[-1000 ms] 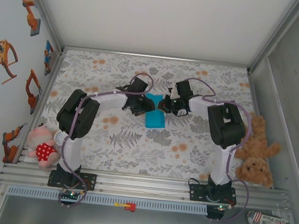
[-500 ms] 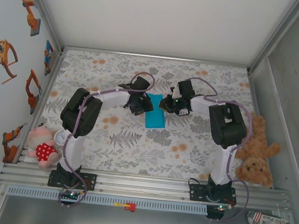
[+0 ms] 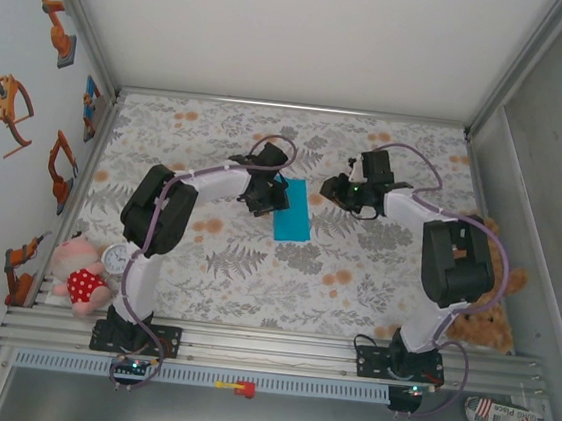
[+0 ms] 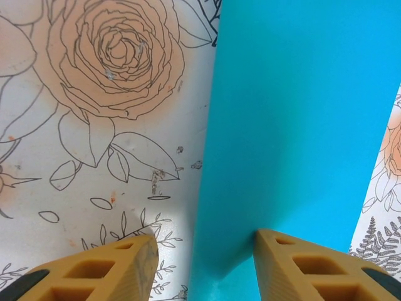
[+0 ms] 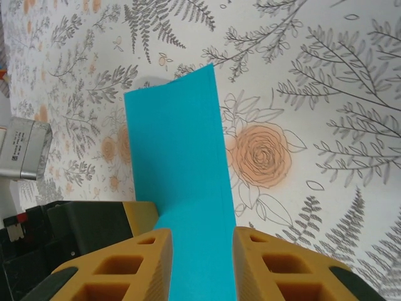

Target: Fold a paper plane with a square sheet of paper (pick it up from the middle)

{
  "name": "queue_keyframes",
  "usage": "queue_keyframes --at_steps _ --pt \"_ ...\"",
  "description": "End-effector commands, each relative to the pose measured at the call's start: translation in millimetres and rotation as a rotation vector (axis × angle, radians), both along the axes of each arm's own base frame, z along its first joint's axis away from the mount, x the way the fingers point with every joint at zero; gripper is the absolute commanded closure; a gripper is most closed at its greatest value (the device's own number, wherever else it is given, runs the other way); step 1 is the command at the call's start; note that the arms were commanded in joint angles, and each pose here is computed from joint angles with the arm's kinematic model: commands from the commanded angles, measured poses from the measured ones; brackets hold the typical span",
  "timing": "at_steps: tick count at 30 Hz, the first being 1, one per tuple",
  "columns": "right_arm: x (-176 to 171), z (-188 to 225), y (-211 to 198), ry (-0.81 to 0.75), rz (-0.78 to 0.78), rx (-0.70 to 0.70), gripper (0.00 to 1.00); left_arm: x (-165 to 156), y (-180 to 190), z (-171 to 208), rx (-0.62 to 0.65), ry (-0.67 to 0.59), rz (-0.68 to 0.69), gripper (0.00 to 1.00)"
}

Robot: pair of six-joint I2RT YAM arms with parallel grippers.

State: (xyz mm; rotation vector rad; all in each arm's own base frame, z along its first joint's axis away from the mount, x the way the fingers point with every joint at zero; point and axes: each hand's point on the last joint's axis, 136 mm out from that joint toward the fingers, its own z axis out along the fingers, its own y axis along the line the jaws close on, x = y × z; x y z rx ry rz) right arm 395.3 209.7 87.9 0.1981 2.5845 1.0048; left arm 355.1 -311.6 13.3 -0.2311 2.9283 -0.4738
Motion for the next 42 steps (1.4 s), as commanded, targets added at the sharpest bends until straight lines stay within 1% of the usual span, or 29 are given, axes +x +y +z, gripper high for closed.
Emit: queue_keyframes --at_steps 1,6,11,28,42 --pt "-7.6 -2.9 -8.5 0.008 -0.017 -0.038 0.69 -49.2 33.6 -89.3 0.192 0.221 0.018 0.51" --pt "-9.4 -9.4 -7.2 0.031 -0.020 -0.028 0.69 -49.2 37.5 -95.3 0.243 0.242 0.034 0.50" --pt "-8.6 -11.8 -4.0 0.038 -0.012 -0.012 0.69 -53.7 41.4 -101.9 0.266 0.262 0.033 0.50" --pt "-11.4 -23.3 0.8 0.065 0.011 0.010 0.69 -59.4 34.9 -116.5 0.281 0.293 -0.060 0.49" --pt "-11.3 -28.2 1.9 0.076 0.015 0.012 0.70 -59.9 32.8 -127.7 0.290 0.313 -0.072 0.49"
